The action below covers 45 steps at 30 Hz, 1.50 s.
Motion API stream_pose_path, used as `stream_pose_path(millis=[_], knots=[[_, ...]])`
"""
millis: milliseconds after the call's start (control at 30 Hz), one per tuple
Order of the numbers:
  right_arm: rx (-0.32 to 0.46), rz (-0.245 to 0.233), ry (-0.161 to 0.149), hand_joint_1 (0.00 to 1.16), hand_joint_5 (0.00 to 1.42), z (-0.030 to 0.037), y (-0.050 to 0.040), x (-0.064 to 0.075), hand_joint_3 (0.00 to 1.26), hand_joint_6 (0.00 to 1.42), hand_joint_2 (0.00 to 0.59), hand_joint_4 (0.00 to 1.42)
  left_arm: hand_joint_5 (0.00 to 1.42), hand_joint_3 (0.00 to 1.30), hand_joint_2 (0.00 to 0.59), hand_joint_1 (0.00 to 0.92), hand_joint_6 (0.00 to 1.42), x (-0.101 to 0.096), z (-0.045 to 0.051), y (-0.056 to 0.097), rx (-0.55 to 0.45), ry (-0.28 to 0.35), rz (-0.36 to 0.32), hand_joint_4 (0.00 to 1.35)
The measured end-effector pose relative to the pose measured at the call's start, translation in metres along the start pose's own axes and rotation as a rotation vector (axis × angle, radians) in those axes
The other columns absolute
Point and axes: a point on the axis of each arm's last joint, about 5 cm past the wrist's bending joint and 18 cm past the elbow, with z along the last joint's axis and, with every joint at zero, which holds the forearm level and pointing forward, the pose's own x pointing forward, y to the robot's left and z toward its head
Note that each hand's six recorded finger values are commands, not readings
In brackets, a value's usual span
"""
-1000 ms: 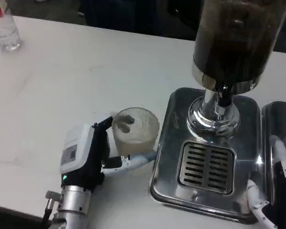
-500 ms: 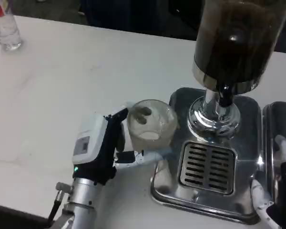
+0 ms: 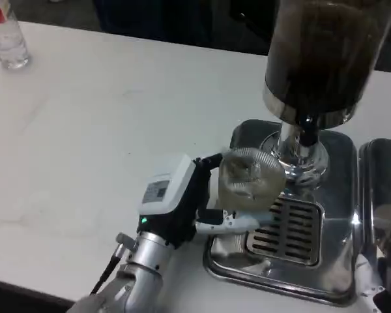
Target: Grasp the cup under the faucet to collect the drink, then remove the cup.
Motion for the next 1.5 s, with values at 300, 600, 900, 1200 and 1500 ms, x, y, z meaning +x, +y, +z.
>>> stream_pose_path(millis=[300,600,900,1200,1500], knots=[[0.003,-0.014,0.008,0.17,0.0,0.0005,0.0002,0.0,0.06,0.08,0.5,0.0,1.27,0.92,0.041,0.594,1.39,0.015,0.02,-0.017,0.009,-0.067,-0.067,1.11],[0.007,-0.016,0.012,0.17,0.0,0.0013,0.0006,0.0,0.06,0.09,0.5,0.0,1.26,0.92,0.031,0.6,1.37,0.02,0.0241,-0.02,0.033,-0.074,-0.091,1.1],[0.011,-0.019,0.011,0.17,0.0,0.002,0.0008,0.001,0.06,0.11,0.5,0.0,1.08,0.76,0.0,0.538,1.24,0.022,0.0249,-0.02,0.04,-0.08,-0.11,0.87],[0.031,-0.018,0.018,0.12,0.0,0.0023,0.0014,0.003,0.06,0.13,0.483,0.0,0.82,0.44,0.052,0.274,0.82,0.02,0.0207,-0.016,0.052,-0.077,-0.17,0.51],[0.038,-0.019,0.013,0.11,0.0,0.0021,0.0016,0.006,0.06,0.13,0.484,0.0,0.66,0.33,0.017,0.18,0.59,0.019,0.0165,-0.012,0.055,-0.083,-0.156,0.39]])
